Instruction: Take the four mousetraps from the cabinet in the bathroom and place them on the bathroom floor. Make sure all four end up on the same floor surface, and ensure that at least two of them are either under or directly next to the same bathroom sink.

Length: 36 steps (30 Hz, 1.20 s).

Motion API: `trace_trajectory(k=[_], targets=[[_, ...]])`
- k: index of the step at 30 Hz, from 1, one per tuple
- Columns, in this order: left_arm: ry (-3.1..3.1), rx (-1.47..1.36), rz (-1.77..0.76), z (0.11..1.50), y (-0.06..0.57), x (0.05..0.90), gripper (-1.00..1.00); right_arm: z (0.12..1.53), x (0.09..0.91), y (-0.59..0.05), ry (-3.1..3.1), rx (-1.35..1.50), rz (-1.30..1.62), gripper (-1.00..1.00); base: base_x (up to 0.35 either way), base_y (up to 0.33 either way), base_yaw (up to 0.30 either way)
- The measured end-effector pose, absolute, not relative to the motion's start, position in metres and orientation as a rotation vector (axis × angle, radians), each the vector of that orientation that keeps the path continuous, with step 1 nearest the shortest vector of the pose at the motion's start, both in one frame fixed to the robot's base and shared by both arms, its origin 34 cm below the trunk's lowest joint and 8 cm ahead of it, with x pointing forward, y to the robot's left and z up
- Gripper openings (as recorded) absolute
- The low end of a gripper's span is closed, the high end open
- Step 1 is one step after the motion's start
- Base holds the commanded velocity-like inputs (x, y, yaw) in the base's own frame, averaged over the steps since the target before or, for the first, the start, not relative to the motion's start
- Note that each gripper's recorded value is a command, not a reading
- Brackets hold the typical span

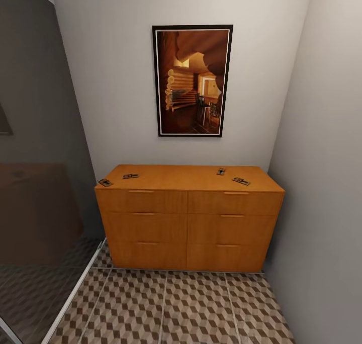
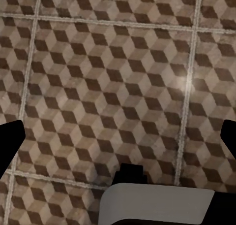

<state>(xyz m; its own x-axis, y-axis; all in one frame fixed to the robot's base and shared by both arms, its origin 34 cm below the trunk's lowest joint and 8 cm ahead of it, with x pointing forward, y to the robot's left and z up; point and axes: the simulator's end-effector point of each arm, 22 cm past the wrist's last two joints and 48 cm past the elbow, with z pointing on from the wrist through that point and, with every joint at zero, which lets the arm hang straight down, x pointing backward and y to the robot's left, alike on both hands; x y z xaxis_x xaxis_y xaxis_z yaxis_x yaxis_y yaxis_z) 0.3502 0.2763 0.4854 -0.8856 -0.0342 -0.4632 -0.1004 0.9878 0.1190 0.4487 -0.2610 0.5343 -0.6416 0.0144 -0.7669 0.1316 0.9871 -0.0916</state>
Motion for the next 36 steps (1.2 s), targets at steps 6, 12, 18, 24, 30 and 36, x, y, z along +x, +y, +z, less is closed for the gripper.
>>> trace_trajectory(k=[6,12,18,24,30,36], targets=[[2.655,-0.095,0.192,0.4855,0.2767,0.3503,1.00,0.5344,0.4486,-0.2617,2.262,0.101,-0.176,1.00,0.000,0.000,0.000],[2.655,-0.094,0.192,0.4855,0.2765,0.3503,1.00,0.5345,0.4490,-0.2618,2.261,0.100,-0.175,1.00,0.000,0.000,0.000],[2.655,-0.094,0.192,0.4855,0.2764,0.3504,1.00,0.5344,0.4488,-0.2617,2.262,0.099,-0.175,1.00,0.000,0.000,0.000],[2.656,-0.093,0.192,0.4852,0.2764,0.3499,1.00,0.5344,0.4487,-0.2618,2.262,0.101,-0.175,1.00,0.000,0.000,0.000],[2.656,-0.093,0.192,0.4852,0.2764,0.3497,1.00,0.5345,0.4489,-0.2620,2.261,0.101,-0.176,1.00,0.000,0.000,0.000],[2.656,-0.094,0.192,0.4853,0.2765,0.3500,1.00,0.5344,0.4488,-0.2617,2.262,0.100,-0.175,1.00,0.000,0.000,0.000]])
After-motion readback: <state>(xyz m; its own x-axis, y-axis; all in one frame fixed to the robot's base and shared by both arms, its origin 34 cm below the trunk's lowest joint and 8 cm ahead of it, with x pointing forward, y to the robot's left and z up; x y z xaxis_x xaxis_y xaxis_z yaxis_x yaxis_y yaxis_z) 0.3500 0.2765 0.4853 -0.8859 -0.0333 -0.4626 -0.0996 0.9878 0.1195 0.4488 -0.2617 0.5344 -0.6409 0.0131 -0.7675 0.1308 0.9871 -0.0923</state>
